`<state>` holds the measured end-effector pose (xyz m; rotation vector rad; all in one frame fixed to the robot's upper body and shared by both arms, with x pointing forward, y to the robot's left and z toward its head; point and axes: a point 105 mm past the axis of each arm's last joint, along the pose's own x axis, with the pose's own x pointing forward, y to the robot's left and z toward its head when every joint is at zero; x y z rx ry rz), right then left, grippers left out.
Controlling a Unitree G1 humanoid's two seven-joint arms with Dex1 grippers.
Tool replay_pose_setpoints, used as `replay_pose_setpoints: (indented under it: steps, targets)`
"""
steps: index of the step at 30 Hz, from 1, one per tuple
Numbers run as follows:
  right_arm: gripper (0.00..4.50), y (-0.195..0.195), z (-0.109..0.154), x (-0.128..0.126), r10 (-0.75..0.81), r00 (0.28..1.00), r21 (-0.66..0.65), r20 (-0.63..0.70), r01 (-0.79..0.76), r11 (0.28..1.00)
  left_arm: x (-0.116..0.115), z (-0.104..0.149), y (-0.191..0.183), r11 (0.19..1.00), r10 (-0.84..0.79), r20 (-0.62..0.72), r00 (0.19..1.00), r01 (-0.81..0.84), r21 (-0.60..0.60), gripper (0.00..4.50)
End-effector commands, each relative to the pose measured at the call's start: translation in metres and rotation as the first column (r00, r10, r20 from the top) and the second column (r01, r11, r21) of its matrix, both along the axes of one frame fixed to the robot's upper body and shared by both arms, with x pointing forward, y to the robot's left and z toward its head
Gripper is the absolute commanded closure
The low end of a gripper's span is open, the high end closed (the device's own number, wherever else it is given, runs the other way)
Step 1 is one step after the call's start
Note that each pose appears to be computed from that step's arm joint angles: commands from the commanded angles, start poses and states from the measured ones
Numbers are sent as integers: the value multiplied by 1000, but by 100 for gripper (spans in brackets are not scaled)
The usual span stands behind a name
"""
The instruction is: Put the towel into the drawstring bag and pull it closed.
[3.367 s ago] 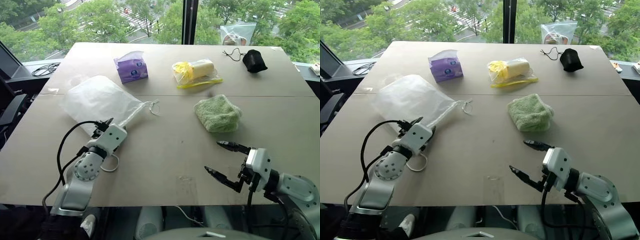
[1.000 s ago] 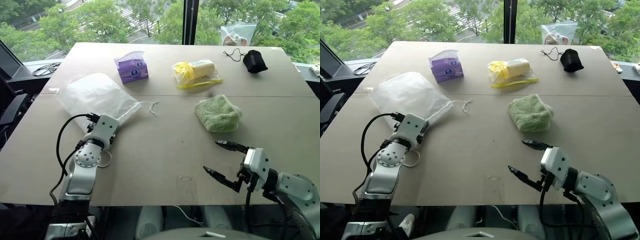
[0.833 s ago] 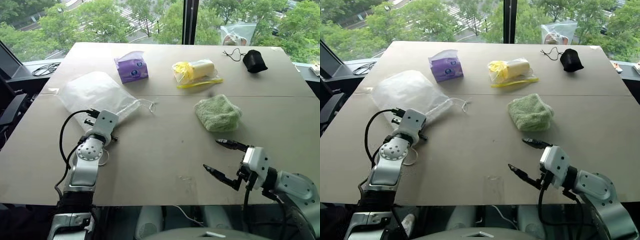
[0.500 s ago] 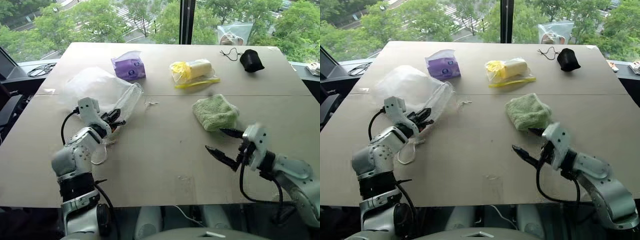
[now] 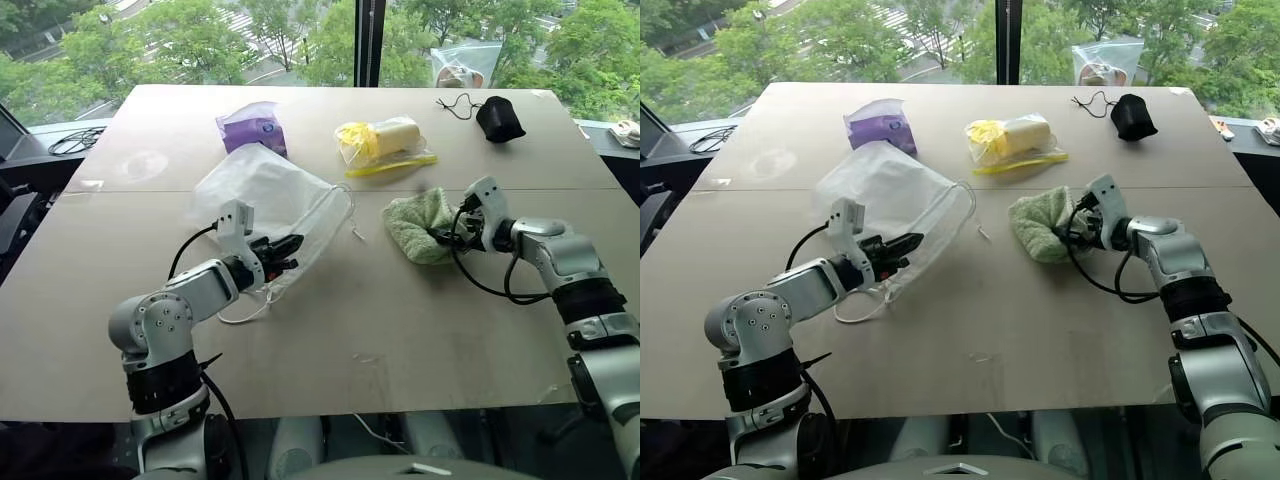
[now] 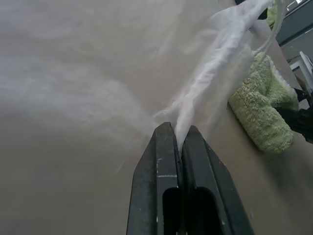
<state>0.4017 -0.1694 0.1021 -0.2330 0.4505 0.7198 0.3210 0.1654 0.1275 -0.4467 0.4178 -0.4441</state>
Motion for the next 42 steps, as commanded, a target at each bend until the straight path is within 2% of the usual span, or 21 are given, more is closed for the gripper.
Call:
replay_pose_setpoints:
  steps: [1, 2, 5, 8, 12, 14, 16, 18, 20, 22, 24, 28, 31, 37, 38, 40, 42]
  targets:
    - [0, -19, -41, -8, -12, 985, -192, -172, -21, 981, -2, 14, 2, 999, 15, 75, 997, -18, 29, 449]
    - [0, -17, -42, -9, 9, 980, -188, -198, -47, 981, -2, 12, 3, 998, 20, 76, 997, -24, 54, 449]
    - [82, -10, -49, -10, 47, 973, -199, -226, -94, 976, -2, 11, 3, 997, 24, 81, 996, -30, 76, 450]
    - [220, -1, -51, -14, 104, 970, -190, -220, -147, 971, 1, 13, 0, 997, 21, 90, 996, -28, 73, 450]
    - [396, 13, -37, -20, 185, 977, -107, -109, -197, 975, 7, 10, -2, 994, 15, 86, 996, -24, 109, 450]
    - [439, 26, -15, -28, 230, 973, 17, 0, -230, 973, 10, 7, -4, 991, 10, 78, 997, -20, 135, 450]
    - [439, 44, 23, -42, 258, 958, 222, 124, -280, 934, 12, 6, -9, 991, -9, 76, 997, -2, 137, 450]
    - [439, 66, 59, -67, 307, 929, 376, 207, -366, 851, 13, 6, -15, 991, -27, 73, 997, 17, 132, 450]
    - [439, 88, 77, -88, 355, 899, 444, 255, -435, 784, 14, 6, -19, 991, -43, 71, 996, 34, 126, 450]
    - [440, 120, 82, -99, 364, 886, 484, 289, -463, 743, 15, 8, -28, 991, -74, 71, 995, 65, 119, 450]
    - [440, 144, 71, -100, 354, 896, 481, 269, -443, 756, 15, 10, -35, 989, -102, 81, 991, 92, 113, 450]
    - [440, 173, 7, -83, 326, 914, 228, 242, -381, 896, 11, 29, -52, 982, -179, 140, 974, 169, 80, 450]
    - [440, 167, -36, -67, 292, 929, 19, 226, -304, 952, 5, 45, -55, 976, -216, 192, 957, 205, 75, 450]
    - [441, 144, -53, -42, 271, 921, -223, 279, -212, 951, -7, 59, -55, 967, -255, 228, 940, 241, 89, 450]
    - [441, 141, -52, -37, 249, 926, -231, 284, -186, 955, -12, 59, -56, 960, -277, 223, 935, 261, 100, 450]
    - [441, 140, -47, -31, 196, 942, -178, 271, -150, 972, -21, 55, -57, 942, -329, 192, 925, 305, 142, 450]
    - [441, 141, -42, -24, 108, 972, -55, 208, -99, 994, -40, 28, -52, 891, -403, 56, 914, 377, 251, 450]
